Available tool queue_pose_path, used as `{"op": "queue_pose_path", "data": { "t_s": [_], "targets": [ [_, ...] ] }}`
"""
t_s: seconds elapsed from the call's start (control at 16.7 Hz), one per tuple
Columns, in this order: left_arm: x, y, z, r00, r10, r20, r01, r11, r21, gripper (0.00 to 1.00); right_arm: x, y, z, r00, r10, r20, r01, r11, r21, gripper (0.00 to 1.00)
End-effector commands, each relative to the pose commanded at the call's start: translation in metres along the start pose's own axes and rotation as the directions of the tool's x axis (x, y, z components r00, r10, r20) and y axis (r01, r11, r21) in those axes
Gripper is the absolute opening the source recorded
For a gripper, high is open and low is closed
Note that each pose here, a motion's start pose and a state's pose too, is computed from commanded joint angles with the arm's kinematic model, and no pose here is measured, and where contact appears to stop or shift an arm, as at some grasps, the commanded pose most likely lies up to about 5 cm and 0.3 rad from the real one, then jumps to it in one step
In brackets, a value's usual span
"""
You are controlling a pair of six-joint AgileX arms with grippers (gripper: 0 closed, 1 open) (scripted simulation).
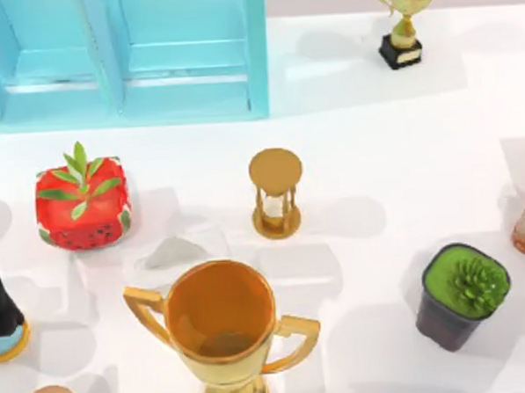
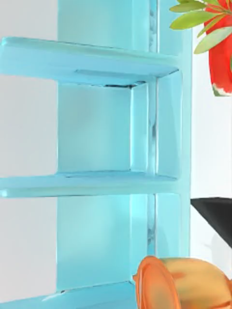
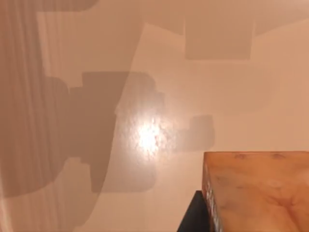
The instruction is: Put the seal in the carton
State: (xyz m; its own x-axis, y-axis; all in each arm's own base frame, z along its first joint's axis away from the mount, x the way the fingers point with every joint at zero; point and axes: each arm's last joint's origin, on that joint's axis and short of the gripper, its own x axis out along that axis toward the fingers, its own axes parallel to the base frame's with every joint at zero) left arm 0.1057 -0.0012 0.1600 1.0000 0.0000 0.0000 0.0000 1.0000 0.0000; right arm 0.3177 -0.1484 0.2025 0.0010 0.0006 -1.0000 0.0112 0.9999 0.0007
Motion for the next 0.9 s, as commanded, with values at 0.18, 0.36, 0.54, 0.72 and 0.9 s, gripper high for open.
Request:
{"op": "queue_pose_path", "data": {
  "t_s": [0.18, 0.36, 0.54, 0.72, 0.9],
  "targets": [
    [0.0, 0.0, 0.0, 1.0, 0.0, 0.0, 0.0, 1.0, 0.0, 1.0, 0.0031, 0.0004, -0.0003, 1.0, 0.001, -0.001, -0.001, 1.0, -0.001, 0.0],
    [0.0, 0.0, 0.0, 1.0, 0.0, 0.0, 0.0, 1.0, 0.0, 1.0, 0.0031, 0.0004, -0.0003, 1.0, 0.001, -0.001, -0.001, 1.0, -0.001, 0.15],
    [0.0, 0.0, 0.0, 1.0, 0.0, 0.0, 0.0, 1.0, 0.0, 1.0, 0.0031, 0.0004, -0.0003, 1.0, 0.001, -0.001, -0.001, 1.0, -0.001, 0.38],
    [0.0, 0.0, 0.0, 1.0, 0.0, 0.0, 0.0, 1.0, 0.0, 1.0, 0.0031, 0.0004, -0.0003, 1.0, 0.001, -0.001, -0.001, 1.0, -0.001, 0.6],
    [0.0, 0.0, 0.0, 1.0, 0.0, 0.0, 0.0, 1.0, 0.0, 1.0, 0.0031, 0.0004, -0.0003, 1.0, 0.001, -0.001, -0.001, 1.0, -0.001, 0.83]
  ]
}}
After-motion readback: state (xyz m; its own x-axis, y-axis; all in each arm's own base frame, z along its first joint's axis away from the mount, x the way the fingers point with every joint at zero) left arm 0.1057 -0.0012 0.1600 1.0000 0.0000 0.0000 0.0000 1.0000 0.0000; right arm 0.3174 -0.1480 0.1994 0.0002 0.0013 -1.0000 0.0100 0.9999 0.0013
